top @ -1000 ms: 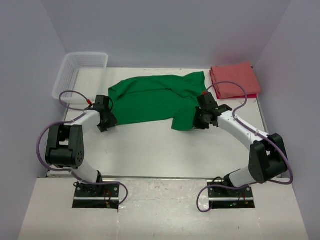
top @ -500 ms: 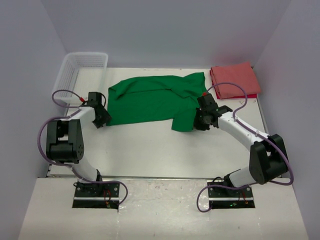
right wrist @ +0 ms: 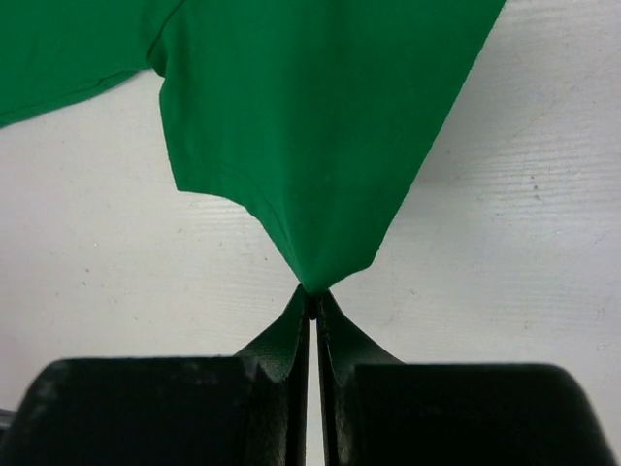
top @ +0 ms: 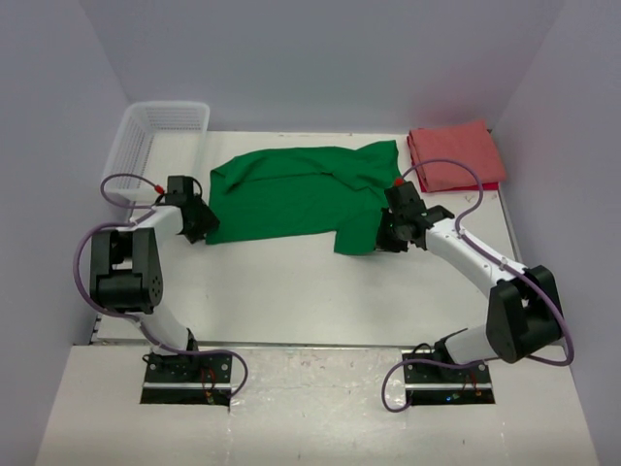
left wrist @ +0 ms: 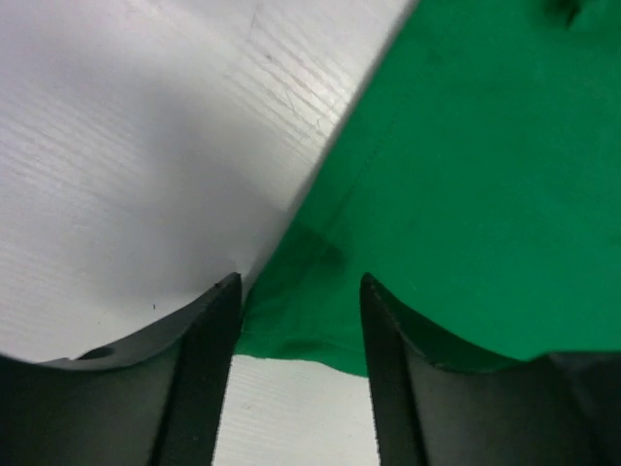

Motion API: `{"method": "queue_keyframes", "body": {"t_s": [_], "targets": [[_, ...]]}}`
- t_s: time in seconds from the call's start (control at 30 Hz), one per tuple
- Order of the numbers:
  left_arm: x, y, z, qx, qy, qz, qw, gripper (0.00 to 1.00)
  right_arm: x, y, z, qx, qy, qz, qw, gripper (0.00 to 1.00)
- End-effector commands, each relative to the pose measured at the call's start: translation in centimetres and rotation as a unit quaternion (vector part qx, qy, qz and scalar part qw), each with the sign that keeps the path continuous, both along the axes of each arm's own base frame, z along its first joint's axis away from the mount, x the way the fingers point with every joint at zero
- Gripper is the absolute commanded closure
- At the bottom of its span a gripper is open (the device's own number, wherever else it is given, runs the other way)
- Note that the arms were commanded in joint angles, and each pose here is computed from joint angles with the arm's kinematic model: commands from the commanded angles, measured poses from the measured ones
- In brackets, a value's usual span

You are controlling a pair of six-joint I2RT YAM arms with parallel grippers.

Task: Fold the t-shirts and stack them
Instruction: Flatten out the tshirt

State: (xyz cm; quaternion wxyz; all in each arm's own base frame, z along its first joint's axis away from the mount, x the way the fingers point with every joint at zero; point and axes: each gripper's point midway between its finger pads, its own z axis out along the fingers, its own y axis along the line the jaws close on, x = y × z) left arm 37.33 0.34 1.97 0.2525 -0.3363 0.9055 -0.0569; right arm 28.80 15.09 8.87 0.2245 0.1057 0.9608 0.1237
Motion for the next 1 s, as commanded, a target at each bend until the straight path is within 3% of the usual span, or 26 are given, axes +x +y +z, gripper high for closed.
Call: {"method": "queue_keyframes", "body": {"t_s": [0.0, 0.1, 0.4, 0.7, 0.8, 0.97], "targets": [[-2.5, -1.2, -1.1, -0.032, 0.033, -0.015, 0.999, 0.46, 0.0, -0.1, 1.0, 0.007, -0.014, -0.003, 1.000, 1.00], [-3.3, -1.0, -0.5, -0.025, 0.028, -0.012, 0.999, 0.39, -0.2, -0.1, 0.9, 0.007, -0.012, -0.004, 1.000, 1.00], [-4.2, -1.5, -1.5, -0.036, 0.037, -0.012, 0.999, 0.45, -0.4, 0.0, 1.3, 0.014, -0.019, -0.007, 1.000, 1.00], [-2.4, -0.8, -2.1, -0.024, 0.036, -0.002, 0.999, 0.73, -0.7, -0.4, 1.1, 0.009, -0.019, -0.009, 1.000, 1.00], [-2.3, -0.7, -2.0, -0.025, 0.037, -0.001, 0.999, 1.00, -0.7, -0.8, 1.0, 0.000, -0.021, -0.012, 1.000, 1.00], [-3.0, -1.0, -0.1, -0.028, 0.020, -0.009, 0.999, 1.00, 0.2, -3.3, 2.2, -0.058, -0.045, -0.043, 0.996, 1.00]]}}
